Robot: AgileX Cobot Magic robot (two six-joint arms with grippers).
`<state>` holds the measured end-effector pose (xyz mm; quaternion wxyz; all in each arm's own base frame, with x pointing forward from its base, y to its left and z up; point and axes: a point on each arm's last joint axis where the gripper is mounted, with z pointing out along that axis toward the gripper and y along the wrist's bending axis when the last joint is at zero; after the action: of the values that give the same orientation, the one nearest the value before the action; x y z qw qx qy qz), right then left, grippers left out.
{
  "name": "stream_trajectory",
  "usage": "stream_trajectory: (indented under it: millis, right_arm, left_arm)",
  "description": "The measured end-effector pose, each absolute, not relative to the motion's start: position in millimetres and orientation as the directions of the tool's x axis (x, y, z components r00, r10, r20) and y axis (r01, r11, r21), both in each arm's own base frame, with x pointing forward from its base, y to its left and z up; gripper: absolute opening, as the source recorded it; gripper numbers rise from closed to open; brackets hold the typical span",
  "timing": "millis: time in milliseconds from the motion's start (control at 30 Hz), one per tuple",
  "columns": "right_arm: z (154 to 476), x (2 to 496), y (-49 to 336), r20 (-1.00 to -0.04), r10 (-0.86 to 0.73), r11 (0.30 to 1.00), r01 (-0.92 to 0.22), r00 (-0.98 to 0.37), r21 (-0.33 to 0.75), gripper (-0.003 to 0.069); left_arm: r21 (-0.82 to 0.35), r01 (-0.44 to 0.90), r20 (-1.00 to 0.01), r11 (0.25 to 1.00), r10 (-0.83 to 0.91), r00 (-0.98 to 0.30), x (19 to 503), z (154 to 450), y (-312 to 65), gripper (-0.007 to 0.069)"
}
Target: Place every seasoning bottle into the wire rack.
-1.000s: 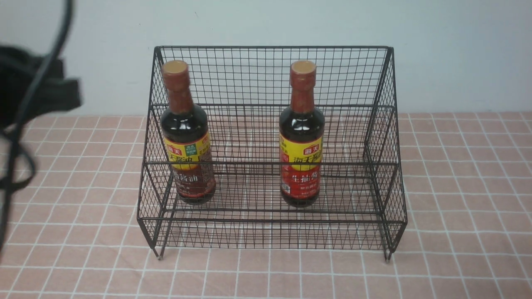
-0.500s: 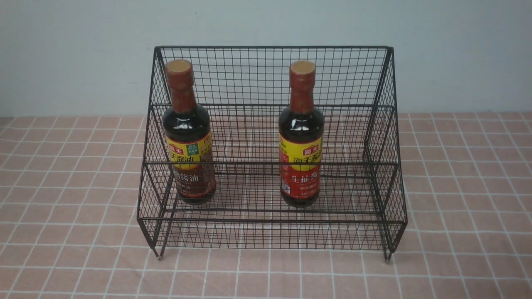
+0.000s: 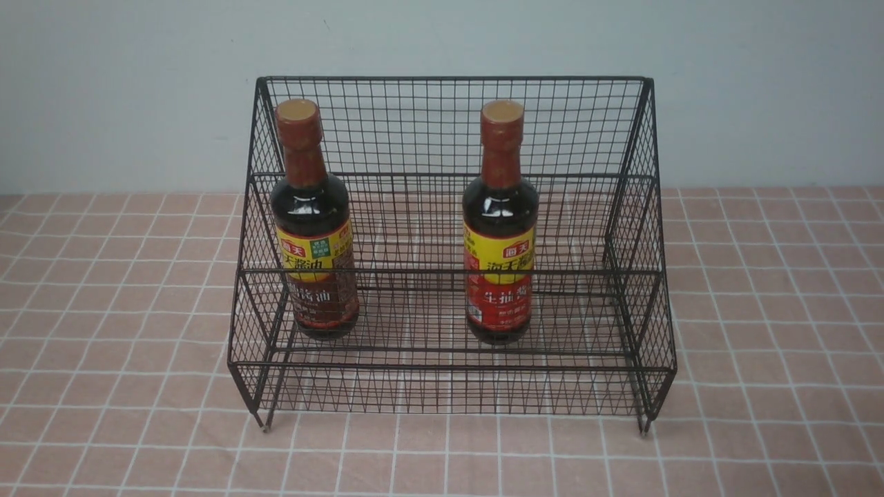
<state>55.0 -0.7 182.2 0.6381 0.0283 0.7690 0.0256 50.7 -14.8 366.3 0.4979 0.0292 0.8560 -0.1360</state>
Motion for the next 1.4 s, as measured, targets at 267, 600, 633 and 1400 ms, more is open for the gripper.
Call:
stream_trajectory:
  millis: [267, 600, 633, 1400]
  right_arm:
    - [182.2, 55.0, -0.7, -0.98, 0.076, 0.997, 0.011, -0.184, 0.075, -0.0014]
    - [182.2, 55.0, -0.7, -0.98, 0.076, 0.997, 0.011, -0.184, 0.075, -0.0014]
    - [182.2, 55.0, -0.7, -0.98, 0.076, 0.997, 0.011, -0.184, 0.075, -0.0014]
    - [182.2, 55.0, -0.6, -0.98, 0.077, 0.997, 0.011, -0.185, 0.076, -0.0014]
  left_arm:
    - [-0.133, 0.236, -0.951, 0.963, -0.057, -0.305, 53.5, 368.3, -15.1, -0.0007]
    - [0.064, 0.159, -0.979, 0.985, 0.093, -0.182, 53.6, 247.0, -9.9, -0.0007]
    - [0.08, 0.154, -0.976, 0.985, 0.108, -0.189, 52.8, 231.2, -9.2, -0.0007]
    - [0.109, 0.161, -0.948, 0.981, 0.151, -0.281, 51.8, 171.4, -8.3, -0.0007]
